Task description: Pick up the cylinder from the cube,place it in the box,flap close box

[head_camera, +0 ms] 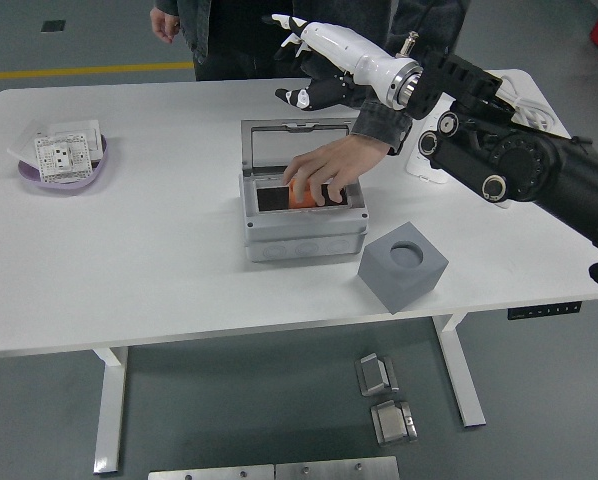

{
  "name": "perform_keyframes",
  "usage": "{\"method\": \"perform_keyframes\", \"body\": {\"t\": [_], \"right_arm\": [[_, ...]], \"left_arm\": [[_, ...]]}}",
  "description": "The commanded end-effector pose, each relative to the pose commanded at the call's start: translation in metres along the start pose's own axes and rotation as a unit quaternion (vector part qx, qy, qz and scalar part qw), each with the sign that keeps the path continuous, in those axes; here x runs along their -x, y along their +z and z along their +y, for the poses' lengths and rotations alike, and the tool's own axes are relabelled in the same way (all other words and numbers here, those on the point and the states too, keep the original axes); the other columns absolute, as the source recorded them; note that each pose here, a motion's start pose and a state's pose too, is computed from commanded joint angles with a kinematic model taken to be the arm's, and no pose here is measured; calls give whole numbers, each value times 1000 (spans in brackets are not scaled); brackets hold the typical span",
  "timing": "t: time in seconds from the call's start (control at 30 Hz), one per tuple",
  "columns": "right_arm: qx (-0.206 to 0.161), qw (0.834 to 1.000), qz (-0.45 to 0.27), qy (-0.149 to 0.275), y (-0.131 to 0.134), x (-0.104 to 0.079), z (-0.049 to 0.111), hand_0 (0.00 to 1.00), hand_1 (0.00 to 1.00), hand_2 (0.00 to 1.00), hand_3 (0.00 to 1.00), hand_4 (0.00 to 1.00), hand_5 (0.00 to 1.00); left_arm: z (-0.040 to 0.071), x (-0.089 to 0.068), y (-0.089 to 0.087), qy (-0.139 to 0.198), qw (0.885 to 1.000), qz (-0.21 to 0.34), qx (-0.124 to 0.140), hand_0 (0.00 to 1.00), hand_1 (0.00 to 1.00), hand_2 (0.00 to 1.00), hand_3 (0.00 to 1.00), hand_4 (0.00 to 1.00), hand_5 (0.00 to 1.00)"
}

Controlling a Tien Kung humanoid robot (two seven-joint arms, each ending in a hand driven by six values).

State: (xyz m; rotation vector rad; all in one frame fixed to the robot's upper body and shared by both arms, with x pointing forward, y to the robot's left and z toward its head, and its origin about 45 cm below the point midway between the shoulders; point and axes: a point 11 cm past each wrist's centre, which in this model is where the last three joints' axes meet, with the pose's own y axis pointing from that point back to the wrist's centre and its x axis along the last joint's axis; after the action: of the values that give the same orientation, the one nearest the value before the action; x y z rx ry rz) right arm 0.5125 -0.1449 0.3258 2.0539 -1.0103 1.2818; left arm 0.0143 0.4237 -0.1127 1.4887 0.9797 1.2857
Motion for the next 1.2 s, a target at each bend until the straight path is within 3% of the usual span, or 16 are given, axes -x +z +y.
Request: {"method": "perform_keyframes", "body": {"t": [0.47,0.5,0.67,0.7,1.2], "right_arm": [[60,997,-24,-47,26,23,-4,694,646,728,981,724,313],[62,997,-25,-50,27,25,-3,872,799,817,981,861,655],[70,995,-29,-60,33,37,0,872,799,817,981,861,655],[71,995,-30,-63,35,40,1,957,873,883,979,894,784],[67,994,-28,-84,40,64,10,974,883,884,978,905,834]], "left_arm": [[1,-5,11,4,1000,-4,10,653,664,562,600,607,247],[1,-5,11,4,1000,-4,10,653,664,562,600,606,247],[1,-6,13,4,1000,-5,11,653,664,562,600,606,247],[1,-6,14,5,1000,-5,12,653,664,562,600,606,247],[2,-4,15,2,1000,-8,12,652,664,560,599,606,248]]}}
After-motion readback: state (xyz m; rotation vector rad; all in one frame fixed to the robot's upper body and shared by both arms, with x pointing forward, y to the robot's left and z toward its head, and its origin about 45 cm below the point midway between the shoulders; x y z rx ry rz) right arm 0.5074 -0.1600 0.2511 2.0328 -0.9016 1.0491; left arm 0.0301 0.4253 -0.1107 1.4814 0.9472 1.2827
